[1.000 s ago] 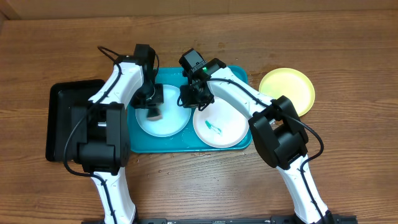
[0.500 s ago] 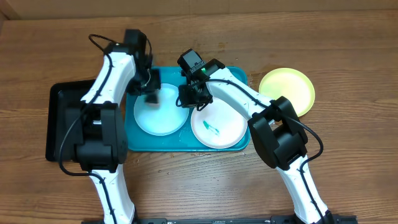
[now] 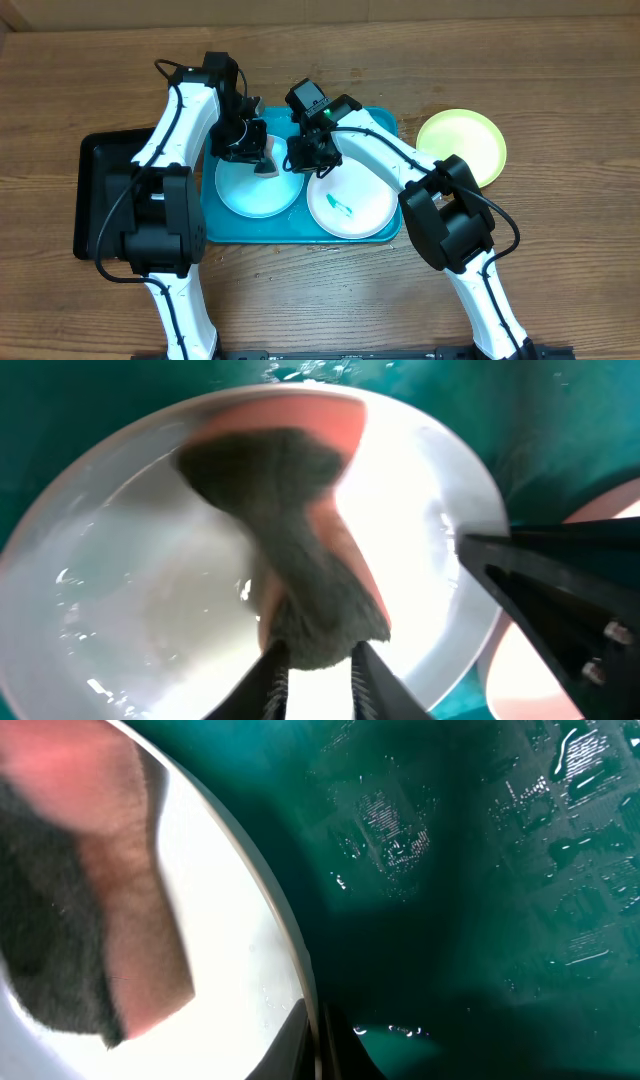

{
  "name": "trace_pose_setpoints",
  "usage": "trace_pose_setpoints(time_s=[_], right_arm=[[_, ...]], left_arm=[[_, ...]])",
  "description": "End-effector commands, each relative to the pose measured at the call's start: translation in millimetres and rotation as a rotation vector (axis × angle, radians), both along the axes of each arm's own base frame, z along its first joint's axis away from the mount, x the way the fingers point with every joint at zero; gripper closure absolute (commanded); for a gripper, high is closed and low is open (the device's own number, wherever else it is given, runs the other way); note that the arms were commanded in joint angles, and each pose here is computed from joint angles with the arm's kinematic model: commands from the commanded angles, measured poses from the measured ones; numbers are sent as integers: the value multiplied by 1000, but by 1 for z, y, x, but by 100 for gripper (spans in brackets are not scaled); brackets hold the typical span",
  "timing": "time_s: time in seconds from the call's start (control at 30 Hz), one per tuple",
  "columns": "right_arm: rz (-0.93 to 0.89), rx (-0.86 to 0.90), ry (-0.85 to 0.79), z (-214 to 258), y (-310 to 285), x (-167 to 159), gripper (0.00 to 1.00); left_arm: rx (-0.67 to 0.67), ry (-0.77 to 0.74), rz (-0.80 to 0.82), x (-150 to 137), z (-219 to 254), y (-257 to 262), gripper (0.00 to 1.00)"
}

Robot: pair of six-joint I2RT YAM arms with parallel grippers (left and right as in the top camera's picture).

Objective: Clean dirty plates on tray and stack at the side

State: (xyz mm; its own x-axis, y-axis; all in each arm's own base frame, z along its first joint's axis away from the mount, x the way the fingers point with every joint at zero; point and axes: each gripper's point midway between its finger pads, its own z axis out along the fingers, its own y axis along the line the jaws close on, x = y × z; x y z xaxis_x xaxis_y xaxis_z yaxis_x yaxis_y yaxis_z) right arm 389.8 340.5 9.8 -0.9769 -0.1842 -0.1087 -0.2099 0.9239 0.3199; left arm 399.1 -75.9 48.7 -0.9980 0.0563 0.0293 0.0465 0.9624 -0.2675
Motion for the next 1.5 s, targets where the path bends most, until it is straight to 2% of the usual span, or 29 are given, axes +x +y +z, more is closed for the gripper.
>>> trace_pose_setpoints(time_s=[0.0,0.03,0.13,0.2,0.33,0.43,0.53,0.67,0.7,0.73,0.83,1.03,1.23,1.33,1.4,1.47], right_arm=[[-42,-79,-24,-8,-21,10,96],[-42,-79,-24,-8,-21,10,96],[-41,-79,-23,-8,-21,10,96],[-41,-79,-23,-8,-21,10,96],[-42,-79,-24,-8,-21,10,96],[-42,-79,-24,-8,-21,10,96],[-42,-79,-24,-8,-21,10,96],[-41,-79,-23,-8,-21,10,96],[-41,-80,-23,-8,-21,10,96],[-41,-80,-23,-8,-21,10,96],[-41,-79,-23,-8,-21,10,96],[-41,-80,-23,-8,-21,10,96],[-41,-80,-23,-8,-21,10,96],[-41,-79,-23,-8,-21,10,96],[-41,-79,-23,-8,-21,10,96],[-41,-79,-23,-8,-21,10,96]], left_arm=[[44,-14,-18,4,-2,8,66],[45,-18,-17,5,-2,8,57],[42,-31,-18,8,-3,7,49],[39,-34,-17,9,-5,7,37],[3,-35,-10,11,-13,1,35],[-45,-30,12,12,-20,-8,41],[-42,-28,68,13,-28,-7,52],[-35,-13,117,9,-41,-6,53],[-32,-8,116,6,-44,-5,56],[-27,-2,116,4,-46,-5,62],[28,3,117,2,-48,5,96],[186,45,114,-9,-46,32,96],[467,112,81,-30,-37,80,96],[601,79,142,-24,-31,102,96],[609,46,186,-16,-29,103,96],[547,6,224,-4,-32,93,96]])
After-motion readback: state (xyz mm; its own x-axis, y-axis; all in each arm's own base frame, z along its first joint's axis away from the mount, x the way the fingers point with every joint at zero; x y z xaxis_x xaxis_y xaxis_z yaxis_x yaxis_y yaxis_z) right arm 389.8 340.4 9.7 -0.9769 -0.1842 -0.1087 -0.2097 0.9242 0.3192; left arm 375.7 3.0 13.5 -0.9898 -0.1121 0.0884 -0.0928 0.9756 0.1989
